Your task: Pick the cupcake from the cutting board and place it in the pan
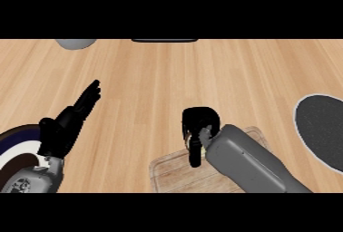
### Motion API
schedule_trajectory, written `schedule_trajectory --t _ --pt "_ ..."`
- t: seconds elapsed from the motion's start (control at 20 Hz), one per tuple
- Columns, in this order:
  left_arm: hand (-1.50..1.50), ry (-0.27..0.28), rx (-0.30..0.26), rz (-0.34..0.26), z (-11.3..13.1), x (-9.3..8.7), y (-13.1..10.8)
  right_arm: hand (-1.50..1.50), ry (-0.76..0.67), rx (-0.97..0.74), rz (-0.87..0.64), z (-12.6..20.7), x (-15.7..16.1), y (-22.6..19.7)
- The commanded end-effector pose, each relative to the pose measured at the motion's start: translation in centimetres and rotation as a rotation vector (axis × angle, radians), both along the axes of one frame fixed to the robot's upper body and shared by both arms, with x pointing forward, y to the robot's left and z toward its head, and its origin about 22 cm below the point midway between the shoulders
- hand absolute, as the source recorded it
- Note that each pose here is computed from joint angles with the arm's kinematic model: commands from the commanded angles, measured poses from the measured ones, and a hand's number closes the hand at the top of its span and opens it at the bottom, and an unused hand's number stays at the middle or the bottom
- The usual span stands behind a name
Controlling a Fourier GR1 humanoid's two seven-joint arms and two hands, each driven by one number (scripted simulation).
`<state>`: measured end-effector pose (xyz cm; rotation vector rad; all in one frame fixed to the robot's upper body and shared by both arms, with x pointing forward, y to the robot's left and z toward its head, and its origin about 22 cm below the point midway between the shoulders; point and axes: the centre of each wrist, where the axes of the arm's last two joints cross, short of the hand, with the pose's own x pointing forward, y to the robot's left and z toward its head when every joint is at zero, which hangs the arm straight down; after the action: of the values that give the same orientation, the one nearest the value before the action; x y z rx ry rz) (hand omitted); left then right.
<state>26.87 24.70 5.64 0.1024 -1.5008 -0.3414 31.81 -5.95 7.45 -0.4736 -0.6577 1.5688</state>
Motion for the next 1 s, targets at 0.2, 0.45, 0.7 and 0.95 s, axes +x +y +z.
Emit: schedule_trajectory --t 0.2,0.45,0.7,0.95 --pt "0.0 0.031 0.011 0.049 -0.9 -0.4 1.3 1.5 -0.466 -0.08 -0.799 4.4 6.1 -7.6" --pt "0.0 0.023 0.0 0.029 -0.6 -0.1 1.0 1.5 -0.876 -0.161 -0.945 8.0 6.9 -6.0" --pt "0.0 0.01 0.017 0.007 0.1 0.2 0.7 1.5 -1.094 -0.179 -1.005 9.8 7.0 -3.6" --pt "0.0 0.002 0.006 0.011 -0.4 0.4 0.6 1.5 -1.185 -0.174 -1.139 9.4 7.9 -5.9"
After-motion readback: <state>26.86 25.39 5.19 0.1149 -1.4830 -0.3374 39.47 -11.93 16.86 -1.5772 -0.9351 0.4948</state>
